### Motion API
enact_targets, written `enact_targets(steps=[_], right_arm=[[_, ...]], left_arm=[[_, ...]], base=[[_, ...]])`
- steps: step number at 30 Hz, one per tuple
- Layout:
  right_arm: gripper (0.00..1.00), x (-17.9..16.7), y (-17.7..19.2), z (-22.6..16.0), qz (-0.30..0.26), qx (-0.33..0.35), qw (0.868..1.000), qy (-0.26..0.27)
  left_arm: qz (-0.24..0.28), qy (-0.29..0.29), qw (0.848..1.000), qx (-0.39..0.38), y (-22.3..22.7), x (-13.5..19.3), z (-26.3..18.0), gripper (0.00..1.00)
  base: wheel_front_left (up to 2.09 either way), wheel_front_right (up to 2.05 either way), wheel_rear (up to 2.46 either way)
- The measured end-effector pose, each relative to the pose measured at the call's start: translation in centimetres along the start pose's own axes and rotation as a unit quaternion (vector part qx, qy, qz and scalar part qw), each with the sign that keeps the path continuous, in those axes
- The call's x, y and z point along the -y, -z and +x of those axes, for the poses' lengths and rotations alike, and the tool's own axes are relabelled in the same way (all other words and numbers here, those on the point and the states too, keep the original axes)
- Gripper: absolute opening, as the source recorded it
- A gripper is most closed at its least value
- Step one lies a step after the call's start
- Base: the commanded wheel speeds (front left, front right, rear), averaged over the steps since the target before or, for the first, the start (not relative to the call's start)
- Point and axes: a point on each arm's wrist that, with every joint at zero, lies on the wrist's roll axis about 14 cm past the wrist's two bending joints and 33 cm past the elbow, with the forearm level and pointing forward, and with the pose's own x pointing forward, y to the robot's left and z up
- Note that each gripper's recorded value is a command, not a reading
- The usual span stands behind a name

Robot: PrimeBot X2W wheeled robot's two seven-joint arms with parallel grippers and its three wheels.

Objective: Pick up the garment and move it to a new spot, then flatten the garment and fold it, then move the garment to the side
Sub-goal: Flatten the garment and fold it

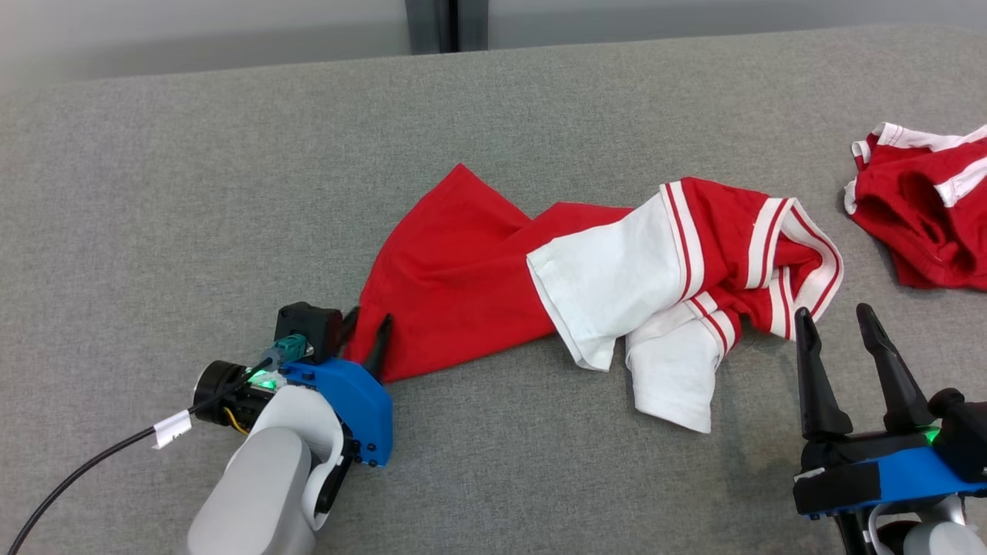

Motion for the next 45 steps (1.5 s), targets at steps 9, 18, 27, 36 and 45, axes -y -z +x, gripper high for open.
enact_targets(steps=[9,18,27,36,45], right_arm=[[1.0,0.0,-0.7,-0.2,0.004,0.013,1.0,0.0],[1.0,-2.2,-1.1,0.2,0.015,0.019,0.999,-0.03],[1.0,-3.5,-1.2,0.5,0.021,0.018,0.999,-0.047],[1.0,-3.7,-1.3,0.5,0.024,0.017,0.998,-0.048],[1.0,-1.6,-0.5,0.3,0.023,0.007,1.0,-0.016]], left_arm=[[0.001,0.005,0.993,0.117,-4.7,0.4,-2.0,0.0],[0.003,-0.062,0.976,0.209,-8.8,-1.5,-8.4,0.0],[-0.025,-0.108,0.971,0.21,-8.5,-1.4,-14.2,0.0],[-0.095,-0.111,0.98,0.133,-4.1,-2.1,-12.7,0.0],[-0.131,-0.091,0.986,0.054,0.2,-3.6,-6.8,0.0]], base=[[0.0,0.0,0.0],[0.0,0.0,0.0],[0.0,0.0,0.0],[0.0,0.0,0.0],[0.0,0.0,0.0]])
